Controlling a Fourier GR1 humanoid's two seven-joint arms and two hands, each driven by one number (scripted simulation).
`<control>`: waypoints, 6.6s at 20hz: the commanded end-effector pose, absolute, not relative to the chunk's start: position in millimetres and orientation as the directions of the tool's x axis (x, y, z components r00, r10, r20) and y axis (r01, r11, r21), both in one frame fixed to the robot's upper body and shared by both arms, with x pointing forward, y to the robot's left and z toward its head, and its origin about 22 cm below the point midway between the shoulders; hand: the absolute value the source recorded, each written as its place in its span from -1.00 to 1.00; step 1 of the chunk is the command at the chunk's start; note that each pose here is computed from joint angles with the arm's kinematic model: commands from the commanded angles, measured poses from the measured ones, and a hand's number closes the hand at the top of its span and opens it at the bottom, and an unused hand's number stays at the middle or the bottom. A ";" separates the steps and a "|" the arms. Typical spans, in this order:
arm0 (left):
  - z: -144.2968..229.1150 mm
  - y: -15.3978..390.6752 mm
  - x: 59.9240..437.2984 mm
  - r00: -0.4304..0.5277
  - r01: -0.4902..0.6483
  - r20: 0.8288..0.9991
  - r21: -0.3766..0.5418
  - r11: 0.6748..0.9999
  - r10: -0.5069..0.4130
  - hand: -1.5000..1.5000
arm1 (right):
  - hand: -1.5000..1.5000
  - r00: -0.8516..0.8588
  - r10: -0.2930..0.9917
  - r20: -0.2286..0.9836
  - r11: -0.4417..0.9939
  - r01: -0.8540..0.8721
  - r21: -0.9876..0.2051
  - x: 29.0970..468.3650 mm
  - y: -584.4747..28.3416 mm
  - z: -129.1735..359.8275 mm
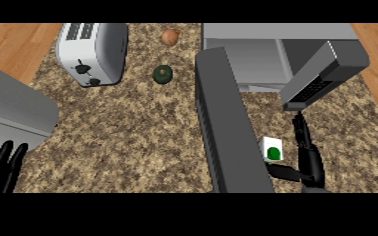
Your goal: Pick up the milk, place it into the microwave and close the microwave
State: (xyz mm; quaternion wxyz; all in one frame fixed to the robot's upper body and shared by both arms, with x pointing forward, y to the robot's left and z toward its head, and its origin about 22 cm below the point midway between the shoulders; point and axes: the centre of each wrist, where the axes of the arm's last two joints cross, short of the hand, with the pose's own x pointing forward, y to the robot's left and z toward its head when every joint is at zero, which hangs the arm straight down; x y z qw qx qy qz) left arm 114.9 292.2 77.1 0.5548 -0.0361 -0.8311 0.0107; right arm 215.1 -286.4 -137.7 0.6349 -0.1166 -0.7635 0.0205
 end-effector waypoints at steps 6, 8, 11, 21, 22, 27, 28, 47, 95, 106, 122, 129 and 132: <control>78.8 294.2 122.9 -0.378 0.050 0.922 -0.072 0.996 0.086 -1.00 | -1.00 -0.134 -0.108 0.985 0.973 -0.217 0.078 204.1 -288.7 -156.9; 88.5 295.4 132.5 -0.377 0.061 0.923 -0.066 0.996 0.085 -1.00 | -1.00 -0.162 -0.165 0.973 0.952 -0.285 0.114 224.6 -279.2 -150.9; 78.3 282.7 113.8 -0.372 0.058 0.923 -0.078 0.995 0.094 -1.00 | 1.00 -0.213 -0.222 0.951 0.945 -0.287 0.156 214.9 -279.9 -154.3; 69.4 309.7 116.7 -0.361 0.067 0.925 -0.098 0.993 0.116 -1.00 | 1.00 -0.390 -0.058 0.919 0.998 -0.057 0.039 242.1 -286.4 -130.0; 71.8 293.7 106.5 -0.355 0.073 0.929 -0.080 0.994 0.101 -1.00 | 1.00 -0.396 -0.046 0.917 0.999 -0.031 0.037 256.2 -305.2 -124.3; 65.6 308.6 104.5 -0.347 0.077 0.932 -0.081 0.994 0.103 -1.00 | 1.00 -0.390 -0.050 0.920 0.998 -0.049 0.033 267.9 -367.9 -104.7; 67.3 295.1 133.5 -0.359 0.071 0.926 -0.099 0.993 0.118 -1.00 | 1.00 -0.402 -0.055 0.914 0.997 -0.068 0.030 290.2 -359.0 -88.0; 75.3 307.0 111.2 -0.361 0.045 0.927 -0.096 0.994 0.106 -1.00 | 1.00 -0.451 0.018 0.892 0.978 -0.175 -0.109 324.7 -258.8 -28.6; 83.0 308.1 167.8 -0.394 0.188 0.915 -0.007 0.982 0.082 -1.00 | -1.00 -0.318 0.647 0.693 0.751 0.421 -0.508 455.6 -214.5 69.0; 80.9 297.3 183.4 -0.384 0.230 0.921 0.023 0.973 0.069 -1.00 | -1.00 -0.269 0.574 0.773 0.810 0.324 -0.488 456.3 -190.5 68.0; 77.7 272.8 185.9 -0.381 0.261 0.922 0.027 0.965 0.077 -1.00 | -1.00 -0.250 0.484 0.838 0.872 0.222 -0.437 450.4 -199.8 53.6; 74.2 263.4 188.5 -0.370 0.271 0.927 0.040 0.962 0.066 -1.00 | -1.00 -0.263 0.463 0.846 0.884 0.210 -0.419 446.5 -222.0 47.5; 74.6 256.3 185.4 -0.366 0.267 0.928 0.034 0.963 0.069 -1.00 | -1.00 -0.270 0.426 0.863 0.904 0.165 -0.394 443.9 -229.1 43.1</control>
